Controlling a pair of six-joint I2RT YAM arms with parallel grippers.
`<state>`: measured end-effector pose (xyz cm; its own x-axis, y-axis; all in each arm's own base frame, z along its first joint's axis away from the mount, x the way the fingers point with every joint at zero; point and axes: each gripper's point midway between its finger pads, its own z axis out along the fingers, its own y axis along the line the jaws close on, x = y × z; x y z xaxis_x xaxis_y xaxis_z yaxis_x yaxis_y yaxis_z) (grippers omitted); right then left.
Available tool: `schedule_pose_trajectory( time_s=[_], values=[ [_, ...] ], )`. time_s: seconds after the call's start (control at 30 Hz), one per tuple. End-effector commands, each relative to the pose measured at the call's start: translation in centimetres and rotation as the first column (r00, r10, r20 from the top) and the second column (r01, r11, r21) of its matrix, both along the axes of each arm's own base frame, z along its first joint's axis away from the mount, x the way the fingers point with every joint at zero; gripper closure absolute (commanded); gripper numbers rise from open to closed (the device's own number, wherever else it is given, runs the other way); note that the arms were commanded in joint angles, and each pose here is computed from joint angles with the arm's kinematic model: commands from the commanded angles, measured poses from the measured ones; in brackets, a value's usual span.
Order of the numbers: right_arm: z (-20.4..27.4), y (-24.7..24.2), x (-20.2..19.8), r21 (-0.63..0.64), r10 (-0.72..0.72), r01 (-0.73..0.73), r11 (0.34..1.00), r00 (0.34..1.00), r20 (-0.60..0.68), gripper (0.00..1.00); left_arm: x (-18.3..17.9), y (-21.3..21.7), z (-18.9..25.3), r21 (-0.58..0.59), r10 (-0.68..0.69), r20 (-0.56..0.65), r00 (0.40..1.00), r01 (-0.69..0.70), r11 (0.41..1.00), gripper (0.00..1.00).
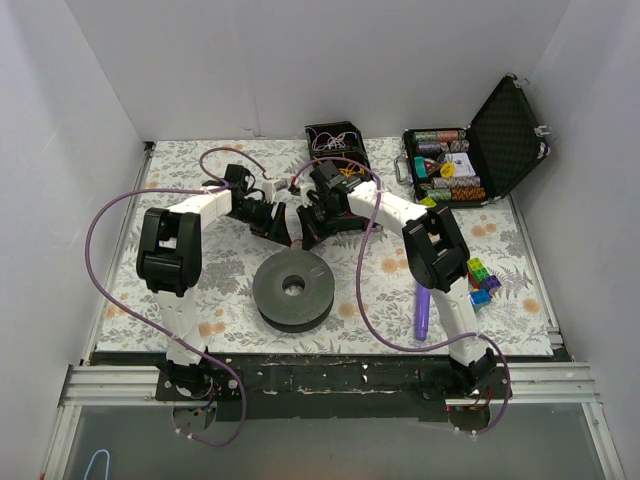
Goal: Wrap the cables
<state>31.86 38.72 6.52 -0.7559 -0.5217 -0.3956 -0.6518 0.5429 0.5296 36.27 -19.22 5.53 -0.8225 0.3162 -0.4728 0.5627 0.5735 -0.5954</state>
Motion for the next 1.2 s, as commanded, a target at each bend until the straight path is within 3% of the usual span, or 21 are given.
schedule_pose_trajectory(
  time_s=[0.0, 0.2, 0.5, 0.67, 0.9, 1.17],
  values=[
    [0.4, -0.5, 0.1, -0.05, -0.008, 0.008, 0.999, 1.0, 0.016, 0.9, 0.8, 0.6, 2.4, 0.02, 0.013, 0.091, 0.996, -0.015, 1.0, 0.48],
    [0.9, -3.4, -0.3, -0.167, 0.004, 0.007, 0.986, 0.998, 0.063, 0.77, 1.4, 1.2, 2.4, 0.063, 0.015, 0.115, 0.993, -0.022, 0.998, 0.48],
    [1.7, -5.6, -0.3, -0.221, 0.02, -0.004, 0.975, 0.997, 0.07, 0.6, 1.1, 1.4, 2.3, 0.078, 0.007, 0.114, 0.993, -0.016, 0.997, 0.48],
    [3.8, -6.4, -0.3, -0.164, 0.028, -0.016, 0.986, 0.997, 0.071, 0.52, 1.0, 1.6, 2.4, 0.089, -0.001, 0.126, 0.992, -0.01, 0.996, 0.48],
    [7.3, -6.0, 0.1, -0.079, 0.024, -0.013, 0.997, 0.991, 0.133, 0.49, 1.7, 1.5, 3.2, 0.085, 0.011, 0.145, 0.989, -0.024, 0.996, 0.47],
    [7.6, -6.9, -0.2, -0.121, -0.002, 0.017, 0.992, 0.992, 0.125, 0.49, 2.1, 1.7, 4.3, 0.095, 0.036, 0.158, 0.987, -0.052, 0.994, 0.47]
  ],
)
